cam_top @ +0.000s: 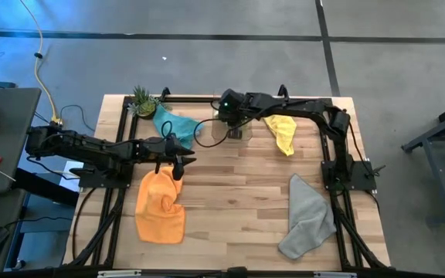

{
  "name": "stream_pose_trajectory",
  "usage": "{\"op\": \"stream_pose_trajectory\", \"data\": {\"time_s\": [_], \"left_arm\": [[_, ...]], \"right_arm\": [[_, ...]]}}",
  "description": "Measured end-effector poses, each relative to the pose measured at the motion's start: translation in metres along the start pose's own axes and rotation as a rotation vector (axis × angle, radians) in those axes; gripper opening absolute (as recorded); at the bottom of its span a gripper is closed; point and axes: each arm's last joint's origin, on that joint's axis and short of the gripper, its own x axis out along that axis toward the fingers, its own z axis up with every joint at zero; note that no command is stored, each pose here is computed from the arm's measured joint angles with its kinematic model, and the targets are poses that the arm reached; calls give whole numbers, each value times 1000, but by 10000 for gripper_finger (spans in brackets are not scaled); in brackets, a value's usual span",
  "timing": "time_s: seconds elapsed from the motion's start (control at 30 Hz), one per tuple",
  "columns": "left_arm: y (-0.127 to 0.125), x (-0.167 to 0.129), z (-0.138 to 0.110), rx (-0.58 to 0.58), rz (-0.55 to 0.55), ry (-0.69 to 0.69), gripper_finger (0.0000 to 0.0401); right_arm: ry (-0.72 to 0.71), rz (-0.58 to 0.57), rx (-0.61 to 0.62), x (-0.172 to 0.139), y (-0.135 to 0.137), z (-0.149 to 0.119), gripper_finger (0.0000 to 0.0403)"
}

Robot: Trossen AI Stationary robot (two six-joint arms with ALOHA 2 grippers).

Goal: Fold microfiber towels
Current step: Put the green microfiber cloth into the transparent bin

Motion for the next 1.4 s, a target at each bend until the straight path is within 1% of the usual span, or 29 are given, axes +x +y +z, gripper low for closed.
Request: {"op": "stream_pose_trajectory", "data": {"time_s": [0.17,0.27,0.33,0.43,0.53,0.6,0.67,0.77,0.8,0.83,0.9,0.97,1.07,1.27,1.4], "left_arm": [[-1,0,0,0,-20,5,133],[-1,0,0,0,-29,8,133],[-1,0,0,0,-30,8,133],[-1,0,0,0,-31,8,133],[-1,0,0,0,-45,13,133],[-1,0,0,0,-47,13,133],[-1,0,-1,0,-47,16,133],[-1,0,-1,1,-47,18,133],[-1,0,-1,1,-46,20,133],[-1,0,-2,1,-45,25,133],[-1,0,-3,2,-42,36,133],[-1,0,-4,2,-39,47,133],[-1,0,-4,3,-38,49,133],[-1,0,-4,2,-38,49,133],[-1,0,-4,-1,-38,49,133]], "right_arm": [[13,53,39,-1,9,0,155],[21,109,50,-8,10,3,200],[12,138,56,-16,6,8,219],[11,151,71,-28,-4,11,226],[-24,182,103,-32,-18,10,209],[-33,221,141,-26,-28,5,176],[-21,264,187,-13,-37,-2,125],[25,304,236,13,-47,-15,33],[41,316,243,22,-49,-19,17],[55,324,249,30,-51,-23,13],[87,342,254,45,-49,-28,25],[110,358,247,56,-46,-31,28],[132,369,242,68,-43,-34,9],[164,304,237,71,-47,-38,4],[177,303,260,73,-51,-41,2]]}}
